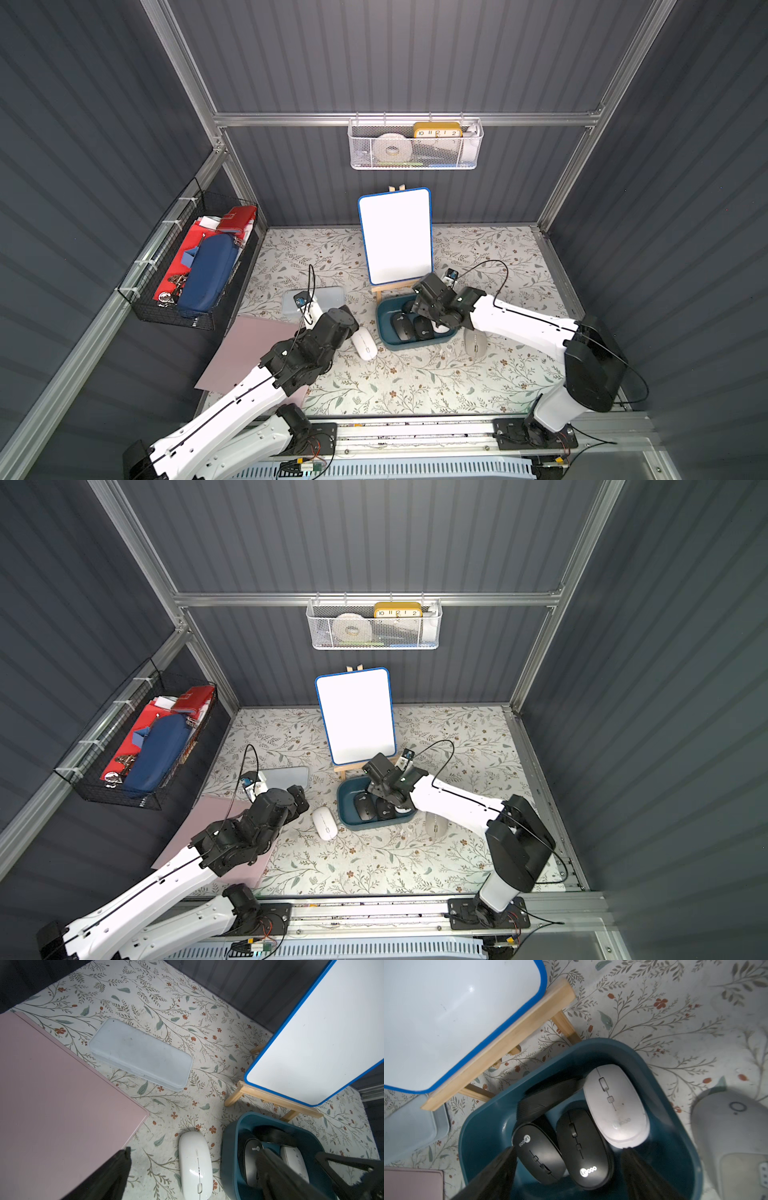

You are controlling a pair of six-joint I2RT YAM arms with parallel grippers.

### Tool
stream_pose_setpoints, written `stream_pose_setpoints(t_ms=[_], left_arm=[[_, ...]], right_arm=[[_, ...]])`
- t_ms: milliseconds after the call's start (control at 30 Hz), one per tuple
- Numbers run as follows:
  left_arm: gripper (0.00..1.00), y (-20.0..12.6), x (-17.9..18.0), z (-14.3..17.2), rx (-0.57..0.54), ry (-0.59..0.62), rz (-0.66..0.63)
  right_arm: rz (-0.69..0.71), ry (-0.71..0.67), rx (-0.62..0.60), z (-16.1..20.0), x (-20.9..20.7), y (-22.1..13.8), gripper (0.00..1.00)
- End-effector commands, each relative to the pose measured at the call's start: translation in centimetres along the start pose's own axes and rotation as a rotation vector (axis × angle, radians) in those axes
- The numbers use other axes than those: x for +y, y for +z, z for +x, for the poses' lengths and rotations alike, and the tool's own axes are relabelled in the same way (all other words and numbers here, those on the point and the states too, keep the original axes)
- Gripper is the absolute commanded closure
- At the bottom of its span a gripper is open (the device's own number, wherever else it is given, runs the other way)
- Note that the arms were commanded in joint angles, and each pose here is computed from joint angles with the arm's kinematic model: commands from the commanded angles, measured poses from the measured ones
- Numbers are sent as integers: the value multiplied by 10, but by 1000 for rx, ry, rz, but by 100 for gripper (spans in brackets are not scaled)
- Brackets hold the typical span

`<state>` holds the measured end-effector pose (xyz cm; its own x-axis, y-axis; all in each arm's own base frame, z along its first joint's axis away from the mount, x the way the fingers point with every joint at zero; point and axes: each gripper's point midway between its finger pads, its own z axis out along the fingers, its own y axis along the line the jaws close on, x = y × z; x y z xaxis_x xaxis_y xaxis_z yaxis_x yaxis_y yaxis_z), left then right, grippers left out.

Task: Take out the mouse from the storage box
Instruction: Pick up the mouse from the storage box.

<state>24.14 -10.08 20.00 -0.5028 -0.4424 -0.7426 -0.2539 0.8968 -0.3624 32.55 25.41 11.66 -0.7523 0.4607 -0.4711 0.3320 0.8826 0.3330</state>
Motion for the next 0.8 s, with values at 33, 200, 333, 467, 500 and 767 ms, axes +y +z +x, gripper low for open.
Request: stream_pose_setpoints(t_ms=[33,200,333,467,500,767], left_arm=[[1,-1,7,-6,-48,32,-16],[1,-3,13,-5,-56,39,-17],[1,-5,13,-6,-59,33,1],[1,-6,13,-7,-64,34,6],[1,-7,14,-7,-65,32,7],[1,-6,14,-6,-63,32,5]], right_arm=[[20,118,-3,2,13,14,18],[11,144,-3,4,20,27,21],[25,142,15,7,25,36,22],[44,156,30,14,21,44,24],[49,157,31,15,20,46,24],[46,148,59,20,25,60,26]])
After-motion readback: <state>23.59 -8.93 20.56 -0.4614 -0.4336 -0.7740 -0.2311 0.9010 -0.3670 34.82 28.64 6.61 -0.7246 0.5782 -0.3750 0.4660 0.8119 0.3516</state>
